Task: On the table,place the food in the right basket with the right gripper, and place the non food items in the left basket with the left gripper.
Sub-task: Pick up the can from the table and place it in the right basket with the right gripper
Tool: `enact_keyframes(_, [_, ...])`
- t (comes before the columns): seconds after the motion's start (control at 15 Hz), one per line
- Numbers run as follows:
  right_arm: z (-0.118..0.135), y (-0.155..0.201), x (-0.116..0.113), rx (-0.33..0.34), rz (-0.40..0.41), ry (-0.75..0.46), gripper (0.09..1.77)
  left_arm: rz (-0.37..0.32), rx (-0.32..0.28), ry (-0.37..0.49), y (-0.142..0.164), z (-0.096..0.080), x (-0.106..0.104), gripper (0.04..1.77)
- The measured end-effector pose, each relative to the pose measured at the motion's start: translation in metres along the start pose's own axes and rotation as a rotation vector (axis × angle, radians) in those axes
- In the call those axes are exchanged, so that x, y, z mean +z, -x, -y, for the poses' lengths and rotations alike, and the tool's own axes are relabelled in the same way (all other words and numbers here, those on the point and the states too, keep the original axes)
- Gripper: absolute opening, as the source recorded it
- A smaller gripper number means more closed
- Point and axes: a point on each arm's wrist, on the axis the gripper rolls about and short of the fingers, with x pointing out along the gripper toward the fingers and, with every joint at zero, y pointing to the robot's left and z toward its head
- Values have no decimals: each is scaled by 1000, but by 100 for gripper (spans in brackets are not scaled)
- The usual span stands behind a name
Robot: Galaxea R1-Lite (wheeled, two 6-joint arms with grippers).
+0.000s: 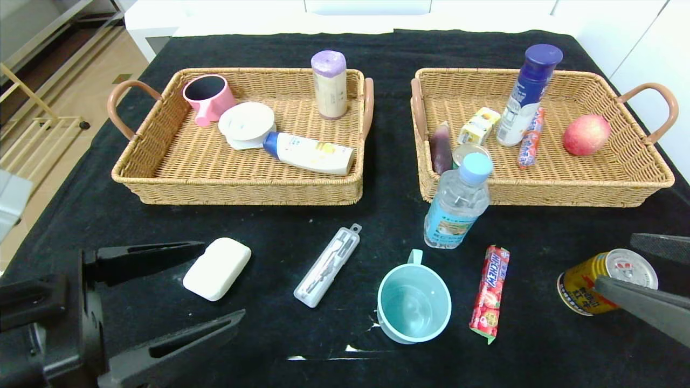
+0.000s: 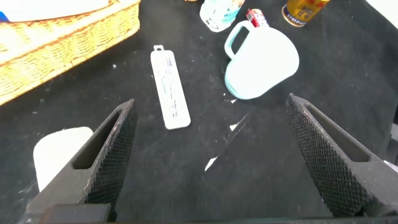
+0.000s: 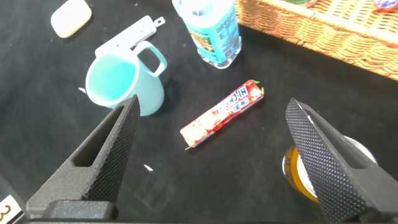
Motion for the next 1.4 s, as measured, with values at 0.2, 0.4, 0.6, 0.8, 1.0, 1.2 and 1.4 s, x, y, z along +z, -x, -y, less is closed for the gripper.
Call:
enact_keyframes(0.2, [0, -3, 0, 6, -9, 4, 171, 6, -2, 5, -8, -3, -1, 172])
enact_keyframes(0.4, [0, -4, 2, 10, -7, 4, 171, -1, -1, 4, -11, -4, -3, 172])
enact_keyframes(0.6, [0, -5, 4, -4, -5, 5, 171, -4, 22, 7, -10, -4, -2, 172])
enact_keyframes(0.8, [2, -3, 10, -86, -5, 3, 171, 6, 33, 0, -9, -4, 0, 172])
enact_keyframes(1.0, [4, 2, 19, -188, -64, -5, 171, 10, 32, -5, -8, -4, 0, 172])
enact_keyframes(1.2, [7, 9, 30, -337, -135, -22, 171, 16, 43, 10, -7, -4, 2, 172])
enact_keyframes(1.4, [12, 6, 31, -476, -248, -113, 171, 12, 57, 22, -6, -4, 4, 172])
